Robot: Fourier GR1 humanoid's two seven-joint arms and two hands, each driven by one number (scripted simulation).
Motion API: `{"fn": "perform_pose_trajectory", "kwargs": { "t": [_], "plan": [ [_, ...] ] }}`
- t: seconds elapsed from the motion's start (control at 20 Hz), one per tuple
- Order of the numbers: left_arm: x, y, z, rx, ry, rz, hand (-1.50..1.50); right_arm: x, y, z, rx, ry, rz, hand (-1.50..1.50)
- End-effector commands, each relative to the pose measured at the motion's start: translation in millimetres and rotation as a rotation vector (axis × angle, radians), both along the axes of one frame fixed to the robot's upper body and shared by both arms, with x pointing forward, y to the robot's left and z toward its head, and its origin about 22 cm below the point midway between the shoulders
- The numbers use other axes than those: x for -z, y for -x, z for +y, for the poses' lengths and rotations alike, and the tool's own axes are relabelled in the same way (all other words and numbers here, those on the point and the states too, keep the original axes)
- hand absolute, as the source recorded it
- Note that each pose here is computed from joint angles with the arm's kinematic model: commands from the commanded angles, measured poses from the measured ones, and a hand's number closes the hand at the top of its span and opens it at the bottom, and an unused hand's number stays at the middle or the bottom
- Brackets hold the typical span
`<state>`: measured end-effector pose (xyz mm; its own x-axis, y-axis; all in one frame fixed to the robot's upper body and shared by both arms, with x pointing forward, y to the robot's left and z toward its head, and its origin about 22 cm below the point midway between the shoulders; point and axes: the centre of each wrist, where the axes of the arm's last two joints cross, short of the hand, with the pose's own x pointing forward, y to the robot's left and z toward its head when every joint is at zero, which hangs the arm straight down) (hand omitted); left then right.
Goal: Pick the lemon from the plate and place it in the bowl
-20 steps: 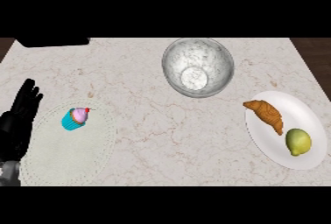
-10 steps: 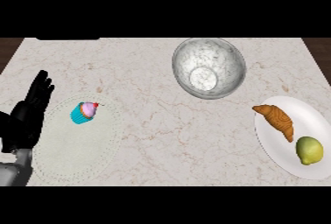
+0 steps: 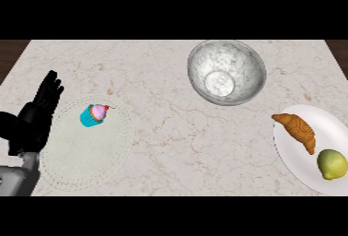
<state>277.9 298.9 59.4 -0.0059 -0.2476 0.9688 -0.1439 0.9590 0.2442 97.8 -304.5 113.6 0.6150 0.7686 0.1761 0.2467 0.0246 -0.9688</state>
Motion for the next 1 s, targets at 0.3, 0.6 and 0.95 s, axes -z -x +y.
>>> {"fn": "perform_pose_trajectory", "kwargs": {
  "t": [0.3, 0.6, 0.95],
  "plan": [
    [4.4, 0.6, 8.7, -0.006, -0.002, 0.007, 0.00, -14.9, -69.5, 8.4, 0.029, -0.110, 0.328, -1.50],
    [2.9, 4.9, 13.3, -0.030, -0.006, 0.016, 0.00, 16.7, -97.0, 9.0, 0.077, -0.160, 0.447, -1.50],
    [-1.8, 14.0, -0.5, -0.008, -0.001, 0.012, 0.00, 19.9, -118.9, -21.6, 0.069, 0.047, 0.359, -1.50]
  ]
}}
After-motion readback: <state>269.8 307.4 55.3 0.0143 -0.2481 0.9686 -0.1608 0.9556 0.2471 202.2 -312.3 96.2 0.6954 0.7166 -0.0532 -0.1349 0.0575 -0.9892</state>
